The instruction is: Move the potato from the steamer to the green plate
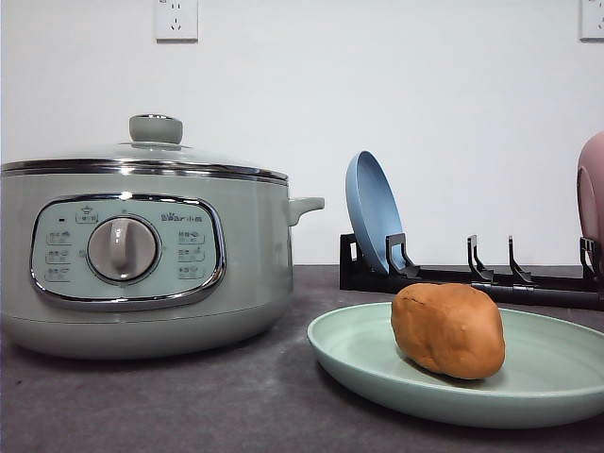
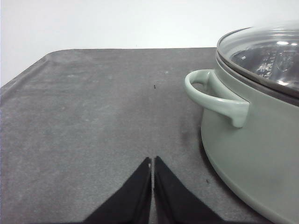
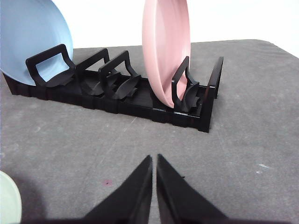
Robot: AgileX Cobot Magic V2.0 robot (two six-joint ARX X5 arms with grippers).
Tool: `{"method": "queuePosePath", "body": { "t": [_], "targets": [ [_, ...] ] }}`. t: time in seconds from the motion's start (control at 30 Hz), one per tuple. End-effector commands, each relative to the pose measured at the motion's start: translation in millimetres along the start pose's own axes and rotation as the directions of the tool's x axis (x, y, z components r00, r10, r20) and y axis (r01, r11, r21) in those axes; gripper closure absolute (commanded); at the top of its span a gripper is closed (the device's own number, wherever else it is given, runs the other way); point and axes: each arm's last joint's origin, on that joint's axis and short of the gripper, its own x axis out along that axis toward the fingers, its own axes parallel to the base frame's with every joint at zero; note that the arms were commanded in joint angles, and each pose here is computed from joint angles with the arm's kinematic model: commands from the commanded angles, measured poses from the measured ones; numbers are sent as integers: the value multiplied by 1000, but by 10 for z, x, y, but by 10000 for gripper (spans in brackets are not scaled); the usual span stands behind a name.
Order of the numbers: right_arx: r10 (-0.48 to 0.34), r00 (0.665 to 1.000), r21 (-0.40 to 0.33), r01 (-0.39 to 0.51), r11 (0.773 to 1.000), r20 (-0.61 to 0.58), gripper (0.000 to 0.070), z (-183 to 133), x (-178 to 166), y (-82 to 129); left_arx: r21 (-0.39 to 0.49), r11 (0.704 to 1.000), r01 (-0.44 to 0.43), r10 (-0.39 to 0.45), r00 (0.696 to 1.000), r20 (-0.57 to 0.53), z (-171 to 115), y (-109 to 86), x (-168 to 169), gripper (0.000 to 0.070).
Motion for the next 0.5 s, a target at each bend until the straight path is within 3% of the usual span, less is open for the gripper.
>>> {"method": "queuePosePath", "body": {
  "t": [0.0, 0.47],
  "targets": [
    [-3, 1000, 14, 3, 1000, 11, 698, 0, 3, -2, -5, 1000, -3, 3, 1000, -25, -71, -1, 19, 700],
    [-3, 1000, 14, 3, 1000, 11, 698, 0, 3, -2, -5, 1000, -3, 3, 1000, -25, -71, -1, 19, 700]
  ]
}}
